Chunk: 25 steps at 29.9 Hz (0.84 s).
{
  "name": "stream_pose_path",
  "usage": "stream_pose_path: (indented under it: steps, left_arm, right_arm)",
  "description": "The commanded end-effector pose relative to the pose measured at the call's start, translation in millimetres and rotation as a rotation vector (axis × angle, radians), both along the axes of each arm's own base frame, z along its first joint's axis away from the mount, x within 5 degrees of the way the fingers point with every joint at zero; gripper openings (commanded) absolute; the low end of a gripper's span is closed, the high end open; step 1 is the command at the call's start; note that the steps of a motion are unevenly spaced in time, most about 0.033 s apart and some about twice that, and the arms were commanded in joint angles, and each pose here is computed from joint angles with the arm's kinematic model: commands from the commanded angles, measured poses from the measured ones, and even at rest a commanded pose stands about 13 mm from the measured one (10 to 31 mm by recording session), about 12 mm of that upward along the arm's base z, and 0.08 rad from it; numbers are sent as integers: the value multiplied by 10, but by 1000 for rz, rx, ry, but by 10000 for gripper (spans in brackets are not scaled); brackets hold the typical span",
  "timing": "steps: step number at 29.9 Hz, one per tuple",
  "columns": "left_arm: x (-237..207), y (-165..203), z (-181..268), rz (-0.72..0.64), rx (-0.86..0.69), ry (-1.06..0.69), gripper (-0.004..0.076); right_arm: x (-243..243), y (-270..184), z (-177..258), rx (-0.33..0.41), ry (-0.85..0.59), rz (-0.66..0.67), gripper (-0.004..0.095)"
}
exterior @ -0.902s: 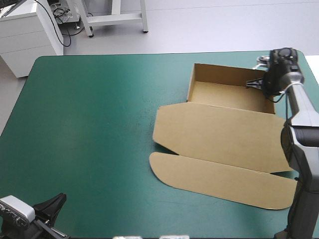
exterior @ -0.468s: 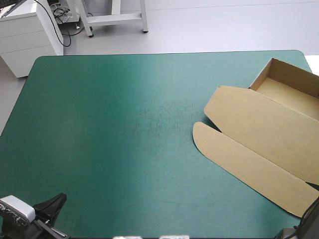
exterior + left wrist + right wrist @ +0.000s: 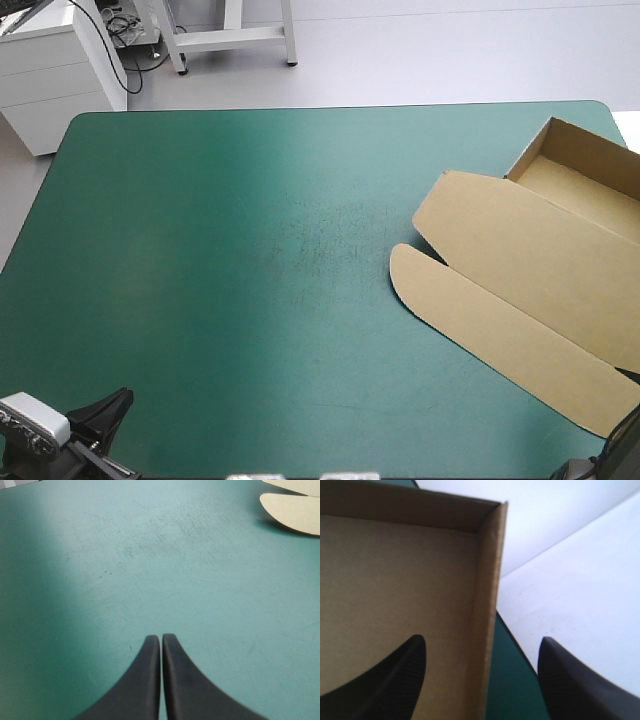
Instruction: Fold the box
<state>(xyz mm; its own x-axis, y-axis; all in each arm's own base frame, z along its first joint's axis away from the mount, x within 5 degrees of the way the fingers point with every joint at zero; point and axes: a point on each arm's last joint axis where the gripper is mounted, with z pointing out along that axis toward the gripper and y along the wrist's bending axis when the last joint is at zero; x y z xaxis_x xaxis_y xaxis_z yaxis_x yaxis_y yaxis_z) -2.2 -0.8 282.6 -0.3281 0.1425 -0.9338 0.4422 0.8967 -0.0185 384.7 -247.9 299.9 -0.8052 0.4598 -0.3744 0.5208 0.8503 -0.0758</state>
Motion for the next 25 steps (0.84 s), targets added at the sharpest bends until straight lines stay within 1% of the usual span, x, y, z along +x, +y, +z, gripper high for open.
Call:
stream_pose_path:
  steps: [1, 6, 7, 9, 13, 15, 16, 18, 20, 22, 24, 25]
  left_arm:
    - [-16, 6, 123, -3, -50, -81, -8]
    - [-16, 6, 123, -3, -50, -81, -8]
    - [-16, 6, 123, -3, -50, -81, -8]
    - [-16, 6, 123, -3, -50, -81, -8]
    - [-16, 6, 123, -3, -50, -81, -8]
    - [-16, 6, 123, -3, -50, -81, -8]
    - [-16, 6, 123, -3, -50, -81, -8]
    - [-16, 6, 123, -3, -50, -81, -8]
    - [-16, 6, 123, -3, -50, -81, -8]
    - [-16, 6, 123, -3, -50, -81, -8]
    - [-16, 6, 123, -3, -50, -81, -8]
    - [-16, 6, 123, -3, -50, -81, -8]
  right_arm:
    - [-274, 118, 734, -127, -115, 20, 660]
    - [-606, 343, 1347, -198, -252, 20, 660]
    - [-684, 412, 1470, -200, -290, 25, 659]
    - [-823, 578, 1695, -190, -369, 65, 627]
    - [-1126, 1031, 2150, -131, -570, 226, 545]
    - [-1290, 1285, 2348, -118, -657, 309, 534]
    - [-1373, 1409, 2435, -122, -689, 348, 535]
    - [-1543, 1677, 2589, -147, -740, 428, 535]
    - [-1698, 1960, 2702, -148, -786, 515, 534]
    - [-1867, 2220, 2773, -135, -825, 608, 534]
    - [-2045, 2488, 2789, -102, -850, 726, 534]
    - [-2114, 2571, 2780, -100, -851, 768, 534]
